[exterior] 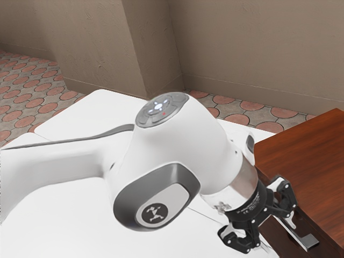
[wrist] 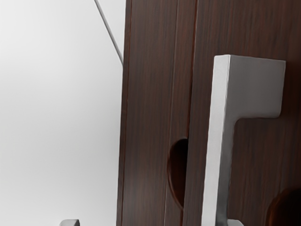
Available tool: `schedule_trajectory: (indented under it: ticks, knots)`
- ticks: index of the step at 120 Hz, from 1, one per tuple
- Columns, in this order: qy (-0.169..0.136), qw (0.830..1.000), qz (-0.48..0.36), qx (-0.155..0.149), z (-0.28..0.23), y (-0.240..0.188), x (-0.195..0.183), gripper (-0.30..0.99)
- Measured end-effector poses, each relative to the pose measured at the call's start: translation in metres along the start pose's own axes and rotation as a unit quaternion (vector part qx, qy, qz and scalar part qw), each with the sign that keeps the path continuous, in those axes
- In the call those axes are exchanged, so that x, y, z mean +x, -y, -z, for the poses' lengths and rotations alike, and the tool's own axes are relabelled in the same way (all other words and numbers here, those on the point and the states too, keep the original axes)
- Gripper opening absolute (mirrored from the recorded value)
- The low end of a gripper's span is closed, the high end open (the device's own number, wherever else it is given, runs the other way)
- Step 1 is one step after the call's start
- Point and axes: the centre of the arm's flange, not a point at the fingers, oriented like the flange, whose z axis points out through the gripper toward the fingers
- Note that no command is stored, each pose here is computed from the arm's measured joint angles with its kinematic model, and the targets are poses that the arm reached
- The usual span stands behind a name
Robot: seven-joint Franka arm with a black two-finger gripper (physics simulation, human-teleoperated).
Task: Pull the drawer handle with one arm to open the drawer
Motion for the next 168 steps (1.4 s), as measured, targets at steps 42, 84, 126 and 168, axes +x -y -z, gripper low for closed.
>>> schedule_trajectory:
  ticks: [42, 84, 126, 168]
  knots:
    - [-0.003, 1.0, -0.008, 0.006, -0.005, 0.004, 0.0, 0.23]
    - [-0.002, 1.0, -0.019, 0.005, 0.003, 0.013, 0.007, 0.09]
    - [-0.003, 1.0, -0.03, 0.008, 0.008, 0.026, 0.014, 0.07]
    - [0.0, 0.999, -0.045, 0.011, 0.015, 0.041, 0.013, 0.09]
